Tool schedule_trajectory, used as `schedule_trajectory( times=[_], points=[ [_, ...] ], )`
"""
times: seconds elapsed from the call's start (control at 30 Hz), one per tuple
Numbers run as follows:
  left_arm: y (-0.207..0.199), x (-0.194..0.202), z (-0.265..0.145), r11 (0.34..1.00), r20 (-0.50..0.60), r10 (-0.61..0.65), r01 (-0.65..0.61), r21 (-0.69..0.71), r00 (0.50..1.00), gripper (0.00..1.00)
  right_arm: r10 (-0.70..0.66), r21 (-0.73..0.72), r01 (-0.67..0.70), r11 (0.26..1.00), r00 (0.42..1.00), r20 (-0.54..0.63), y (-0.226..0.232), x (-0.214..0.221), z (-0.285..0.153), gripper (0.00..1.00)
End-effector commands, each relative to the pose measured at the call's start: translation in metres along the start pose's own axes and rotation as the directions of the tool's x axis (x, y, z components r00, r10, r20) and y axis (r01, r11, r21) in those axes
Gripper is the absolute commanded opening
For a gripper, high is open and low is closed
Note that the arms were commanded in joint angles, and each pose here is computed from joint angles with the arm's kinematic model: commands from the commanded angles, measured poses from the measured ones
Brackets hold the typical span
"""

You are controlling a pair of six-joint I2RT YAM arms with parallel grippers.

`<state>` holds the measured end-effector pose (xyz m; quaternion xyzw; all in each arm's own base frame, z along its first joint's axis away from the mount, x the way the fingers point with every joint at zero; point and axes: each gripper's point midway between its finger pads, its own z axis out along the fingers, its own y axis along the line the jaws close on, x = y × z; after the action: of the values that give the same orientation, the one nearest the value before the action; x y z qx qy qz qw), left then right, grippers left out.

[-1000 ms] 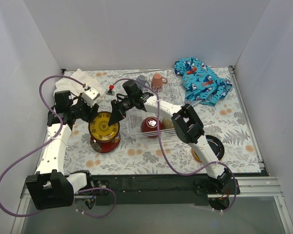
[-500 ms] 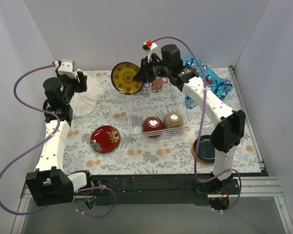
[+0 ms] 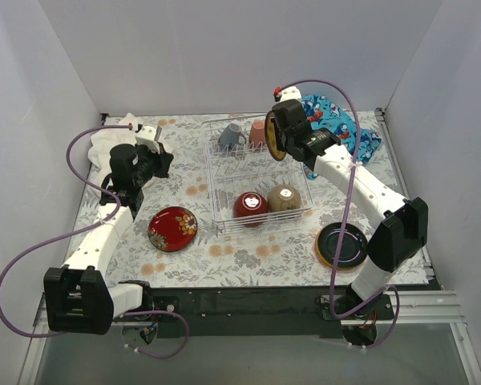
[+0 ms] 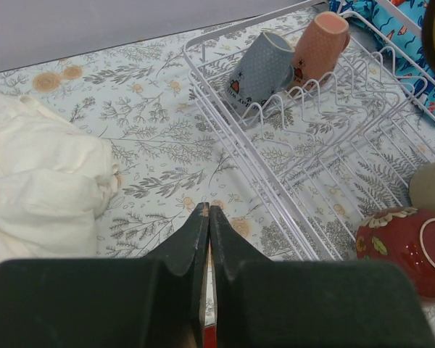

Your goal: Load the mixed dishes into the dish rack

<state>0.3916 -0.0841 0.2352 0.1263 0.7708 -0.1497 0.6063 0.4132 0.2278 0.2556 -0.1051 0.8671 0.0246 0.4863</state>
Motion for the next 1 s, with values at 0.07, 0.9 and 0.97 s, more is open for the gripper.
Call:
schedule_trajectory(
  times=[0.07, 0.9, 0.97],
  points=[
    [-0.003, -0.003, -0.017, 1.000, 0.016, 0.012, -0.012, -0.012, 1.000, 0.00, 0.049, 0.279, -0.071, 0.958, 0.995, 0.085, -0.053, -0.018, -0.011, 0.01],
    [0.000, 0.035, -0.038, 0.998, -0.066, 0.020, -0.024, -0.055, 0.998, 0.00, 0.030, 0.287, 0.000, 0.958, 0.995, -0.099, -0.048, 0.029, 0.076, 0.01],
    [0.000, 0.038, -0.035, 0.998, -0.079, 0.023, -0.027, -0.053, 0.997, 0.05, 0.033, 0.274, 0.000, 0.962, 0.993, -0.114, -0.048, 0.033, 0.081, 0.01]
  ],
)
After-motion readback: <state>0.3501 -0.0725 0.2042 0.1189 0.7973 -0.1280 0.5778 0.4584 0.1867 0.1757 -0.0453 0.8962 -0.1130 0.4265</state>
